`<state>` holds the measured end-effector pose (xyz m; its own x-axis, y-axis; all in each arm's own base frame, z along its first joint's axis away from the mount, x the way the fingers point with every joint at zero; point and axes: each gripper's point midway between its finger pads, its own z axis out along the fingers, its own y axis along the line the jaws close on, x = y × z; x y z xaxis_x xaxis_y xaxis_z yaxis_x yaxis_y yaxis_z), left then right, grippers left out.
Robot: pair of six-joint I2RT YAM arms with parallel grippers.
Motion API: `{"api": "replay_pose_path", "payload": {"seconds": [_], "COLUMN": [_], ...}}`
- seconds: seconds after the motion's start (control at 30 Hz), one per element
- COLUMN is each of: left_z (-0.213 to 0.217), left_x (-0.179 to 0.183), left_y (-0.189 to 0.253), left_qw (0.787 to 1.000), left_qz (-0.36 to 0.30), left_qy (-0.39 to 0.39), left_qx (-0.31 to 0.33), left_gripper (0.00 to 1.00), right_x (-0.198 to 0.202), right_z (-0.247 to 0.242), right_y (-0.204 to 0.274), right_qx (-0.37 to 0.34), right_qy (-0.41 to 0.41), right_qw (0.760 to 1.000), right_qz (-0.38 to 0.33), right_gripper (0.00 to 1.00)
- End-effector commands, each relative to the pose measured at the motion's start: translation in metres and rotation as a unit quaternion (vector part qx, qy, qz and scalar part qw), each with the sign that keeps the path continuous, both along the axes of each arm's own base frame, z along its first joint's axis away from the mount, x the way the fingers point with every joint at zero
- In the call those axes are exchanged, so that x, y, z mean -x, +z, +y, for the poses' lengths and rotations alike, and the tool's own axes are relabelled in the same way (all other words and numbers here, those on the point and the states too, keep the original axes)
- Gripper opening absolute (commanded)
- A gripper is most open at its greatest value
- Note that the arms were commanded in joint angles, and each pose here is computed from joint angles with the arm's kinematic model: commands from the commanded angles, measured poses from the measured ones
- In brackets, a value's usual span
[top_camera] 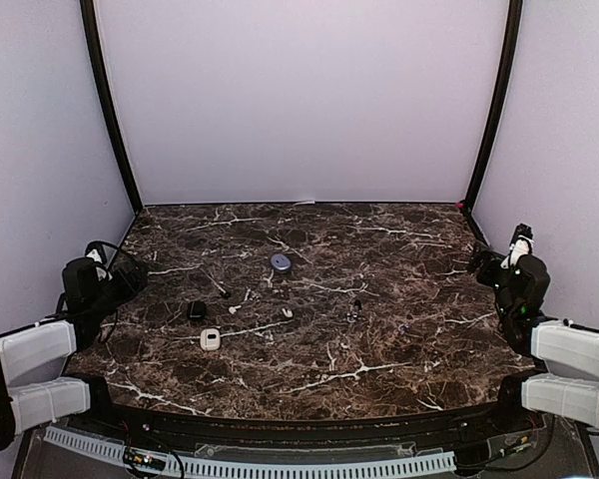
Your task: Insert the wireless bluetooth earbuds into the charging case
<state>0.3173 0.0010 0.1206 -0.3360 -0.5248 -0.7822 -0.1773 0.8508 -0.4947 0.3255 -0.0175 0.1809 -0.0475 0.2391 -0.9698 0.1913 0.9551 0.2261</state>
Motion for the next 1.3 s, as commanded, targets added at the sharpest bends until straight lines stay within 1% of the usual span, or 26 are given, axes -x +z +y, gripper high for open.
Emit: {"api": "replay_pose_path", "payload": {"seconds": [0.0,0.07,0.17,0.3,0.43,0.53,0.67,0.8,0.83,0.9,1.03,1.27], "left_z": [0.005,0.002,-0.012,-0.021,-0.03,-0.035,-0.041,-0.056,-0.057,-0.062,-0.08,-0.08], "left_x": [0.007,0.011,0.013,0.017,0.016,0.016,0.015,0.016,0.017,0.02,0.026,0.033], "left_y": [0.009,0.012,0.025,0.021,0.008,-0.006,-0.023,-0.039,-0.045,-0.054,-0.059,-0.063], "left_qw": [0.998,0.996,0.993,0.99,0.988,0.984,0.978,0.966,0.963,0.959,0.959,0.955], "left_qz": [-0.004,-0.014,-0.046,-0.036,0.013,0.059,0.117,0.168,0.185,0.21,0.239,0.279], "left_qy": [0.035,0.036,0.003,-0.015,-0.031,-0.038,-0.049,-0.088,-0.086,-0.083,-0.094,-0.088], "left_qx": [0.049,0.076,0.104,0.136,0.154,0.163,0.163,0.174,0.177,0.17,0.116,0.035], "left_gripper": [0.99,0.99,0.99,0.99,0.99,0.99,0.99,0.97,0.97,0.98,0.97,0.98], "right_x": [0.009,0.011,0.008,0.002,-0.007,-0.014,-0.021,-0.032,-0.035,-0.037,-0.04,-0.042], "right_z": [-0.027,-0.03,-0.025,-0.02,-0.015,-0.001,0.015,0.028,0.032,0.038,0.048,0.068], "right_y": [-0.003,-0.005,-0.005,-0.002,-0.001,-0.002,-0.006,-0.015,-0.017,-0.021,-0.03,-0.038], "right_qx": [-0.043,-0.061,-0.08,-0.111,-0.139,-0.123,-0.121,-0.125,-0.124,-0.127,-0.131,-0.117], "right_qy": [-0.084,-0.095,-0.082,-0.072,-0.067,-0.027,0.019,0.05,0.061,0.074,0.097,0.138], "right_qw": [0.995,0.994,0.993,0.991,0.988,0.99,0.991,0.986,0.985,0.982,0.978,0.974], "right_qz": [-0.003,-0.005,-0.005,0.003,0.031,0.055,0.061,0.097,0.105,0.118,0.131,0.138], "right_gripper": [0.99,1.0,0.99,0.99,0.99,0.99,0.99,0.99,0.99,0.99,0.99,0.98]}}
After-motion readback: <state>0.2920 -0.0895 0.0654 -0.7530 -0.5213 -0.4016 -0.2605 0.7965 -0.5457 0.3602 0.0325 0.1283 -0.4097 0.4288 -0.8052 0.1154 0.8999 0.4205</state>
